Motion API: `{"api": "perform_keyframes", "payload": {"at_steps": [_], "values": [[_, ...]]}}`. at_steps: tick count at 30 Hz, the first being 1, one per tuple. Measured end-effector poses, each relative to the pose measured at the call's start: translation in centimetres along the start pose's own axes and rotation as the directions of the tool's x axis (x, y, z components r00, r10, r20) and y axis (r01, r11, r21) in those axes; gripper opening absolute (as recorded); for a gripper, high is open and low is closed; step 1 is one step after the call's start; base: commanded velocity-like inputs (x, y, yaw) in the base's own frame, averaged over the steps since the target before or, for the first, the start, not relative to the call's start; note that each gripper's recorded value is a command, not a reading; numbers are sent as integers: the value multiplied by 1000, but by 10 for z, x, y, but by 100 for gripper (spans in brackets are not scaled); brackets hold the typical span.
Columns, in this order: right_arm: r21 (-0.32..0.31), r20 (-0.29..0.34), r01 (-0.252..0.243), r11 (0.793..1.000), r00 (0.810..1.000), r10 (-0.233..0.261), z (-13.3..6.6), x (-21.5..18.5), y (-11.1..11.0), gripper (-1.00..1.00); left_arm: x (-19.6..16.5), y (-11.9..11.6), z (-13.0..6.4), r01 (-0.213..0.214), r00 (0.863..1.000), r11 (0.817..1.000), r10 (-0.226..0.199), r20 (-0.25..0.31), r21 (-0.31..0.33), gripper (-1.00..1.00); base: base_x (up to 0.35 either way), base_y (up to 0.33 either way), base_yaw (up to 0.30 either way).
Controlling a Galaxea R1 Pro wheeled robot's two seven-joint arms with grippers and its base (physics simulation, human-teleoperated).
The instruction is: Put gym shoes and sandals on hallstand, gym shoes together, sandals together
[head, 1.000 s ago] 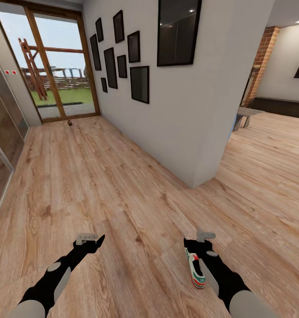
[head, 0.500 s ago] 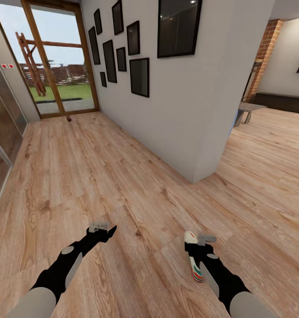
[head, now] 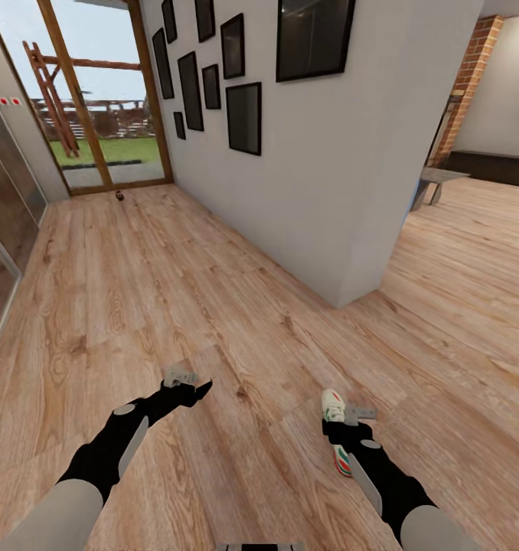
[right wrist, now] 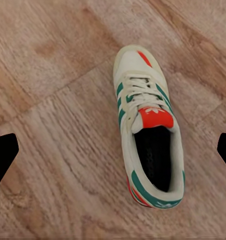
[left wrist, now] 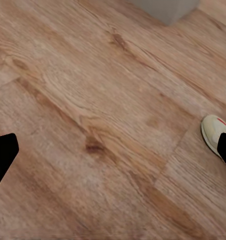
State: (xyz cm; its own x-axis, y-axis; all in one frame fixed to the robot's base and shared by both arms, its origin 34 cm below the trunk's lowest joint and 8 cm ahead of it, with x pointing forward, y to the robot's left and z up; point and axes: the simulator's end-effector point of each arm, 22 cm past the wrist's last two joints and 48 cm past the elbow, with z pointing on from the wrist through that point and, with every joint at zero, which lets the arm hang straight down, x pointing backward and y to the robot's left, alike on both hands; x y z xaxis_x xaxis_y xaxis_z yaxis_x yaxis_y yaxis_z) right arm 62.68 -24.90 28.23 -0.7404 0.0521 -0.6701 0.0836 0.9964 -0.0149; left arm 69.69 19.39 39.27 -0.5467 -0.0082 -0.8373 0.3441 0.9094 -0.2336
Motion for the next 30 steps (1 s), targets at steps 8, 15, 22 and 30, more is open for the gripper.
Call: {"api": "perform_keyframes", "payload": {"at_steps": [8,15,22,30], "values": [[3,-25,2,1000,1000,-2,6,14,-1,100,19,-1,5,9,999,1000,-9,-31,10,100,0,0,-86],[2,-29,2,1000,1000,-2,7,16,-1,100,22,3,5,8,999,1000,-8,-31,0,100,16,-6,-39],[3,-28,4,1000,1000,-4,7,15,-2,100,23,5,4,9,1000,1000,-10,-28,-8,100,156,-137,-6],[4,-28,5,1000,1000,-5,7,15,-2,100,23,5,5,9,1000,1000,-9,-27,-7,100,126,-146,0]]}}
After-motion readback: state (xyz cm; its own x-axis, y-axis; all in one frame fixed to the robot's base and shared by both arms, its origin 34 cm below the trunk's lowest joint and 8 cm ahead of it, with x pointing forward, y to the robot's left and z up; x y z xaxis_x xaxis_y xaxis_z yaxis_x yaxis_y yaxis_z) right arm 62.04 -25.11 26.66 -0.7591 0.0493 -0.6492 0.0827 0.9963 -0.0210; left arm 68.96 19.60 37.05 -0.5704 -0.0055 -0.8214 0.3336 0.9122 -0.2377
